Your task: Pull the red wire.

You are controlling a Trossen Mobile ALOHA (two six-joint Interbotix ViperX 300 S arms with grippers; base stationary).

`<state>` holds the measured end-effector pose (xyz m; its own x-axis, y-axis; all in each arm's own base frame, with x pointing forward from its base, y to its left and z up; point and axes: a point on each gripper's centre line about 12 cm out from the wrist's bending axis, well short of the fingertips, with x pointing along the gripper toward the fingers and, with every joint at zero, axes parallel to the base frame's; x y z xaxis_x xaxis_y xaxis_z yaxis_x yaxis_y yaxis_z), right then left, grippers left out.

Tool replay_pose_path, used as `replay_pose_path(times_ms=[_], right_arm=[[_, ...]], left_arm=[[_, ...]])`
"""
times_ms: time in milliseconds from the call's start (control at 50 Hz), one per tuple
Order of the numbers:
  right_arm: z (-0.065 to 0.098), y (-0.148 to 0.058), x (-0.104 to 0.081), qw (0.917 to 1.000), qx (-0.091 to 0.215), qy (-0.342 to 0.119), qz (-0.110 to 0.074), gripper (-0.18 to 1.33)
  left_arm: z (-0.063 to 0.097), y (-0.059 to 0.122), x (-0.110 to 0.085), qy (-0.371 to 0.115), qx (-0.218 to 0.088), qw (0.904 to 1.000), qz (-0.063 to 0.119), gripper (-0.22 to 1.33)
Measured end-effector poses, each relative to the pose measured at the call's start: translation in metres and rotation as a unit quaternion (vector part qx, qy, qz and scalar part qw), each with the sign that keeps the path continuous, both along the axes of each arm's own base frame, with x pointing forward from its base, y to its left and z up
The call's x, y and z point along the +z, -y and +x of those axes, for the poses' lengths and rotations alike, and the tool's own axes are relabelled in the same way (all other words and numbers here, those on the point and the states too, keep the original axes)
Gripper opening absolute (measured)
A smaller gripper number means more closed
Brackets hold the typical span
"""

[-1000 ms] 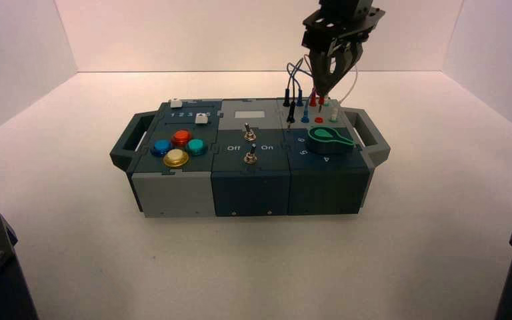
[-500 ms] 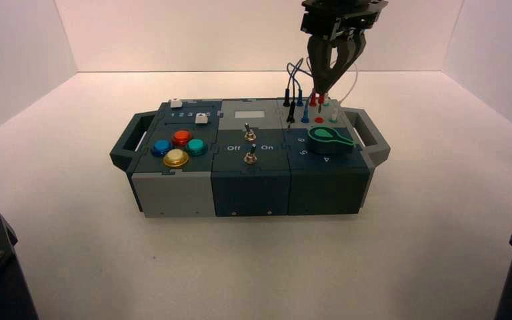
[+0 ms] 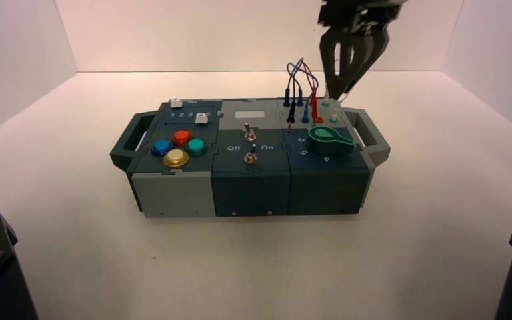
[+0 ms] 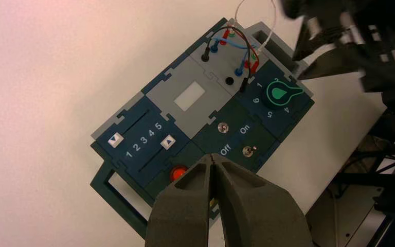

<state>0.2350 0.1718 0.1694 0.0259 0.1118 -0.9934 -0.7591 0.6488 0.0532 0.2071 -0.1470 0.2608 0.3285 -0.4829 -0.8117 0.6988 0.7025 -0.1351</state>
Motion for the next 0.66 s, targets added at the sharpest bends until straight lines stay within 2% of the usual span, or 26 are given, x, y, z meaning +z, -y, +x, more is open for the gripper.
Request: replay_pose_path(times_ms=[220,380,460,660], right_arm=[[-0.009,0.007,0.011,0.9996,-0.008,0.022,0.015,0.82],[-0.007,0.018,0.010,0.9967,-0.055,0.050,0.035,0.82],[-0.008,0.023,0.012,0.9949,-0.066,0.063,0.043,0.82],[-0.012,0.026,0.012,0.9942,-0.069,0.068,0.046,0.82]], left_arm=[[0.001,0.000,-0.002,-0.003,0.000,1.0000,0.001,-0.18],[0.004,0.001,-0.006,-0.008,0.003,1.0000,0.004,-0.17],[0.006,0.001,-0.010,-0.011,0.004,0.9999,0.008,-0.17],[0.009,0.002,-0.020,-0.020,0.008,0.9997,0.013,-0.17]])
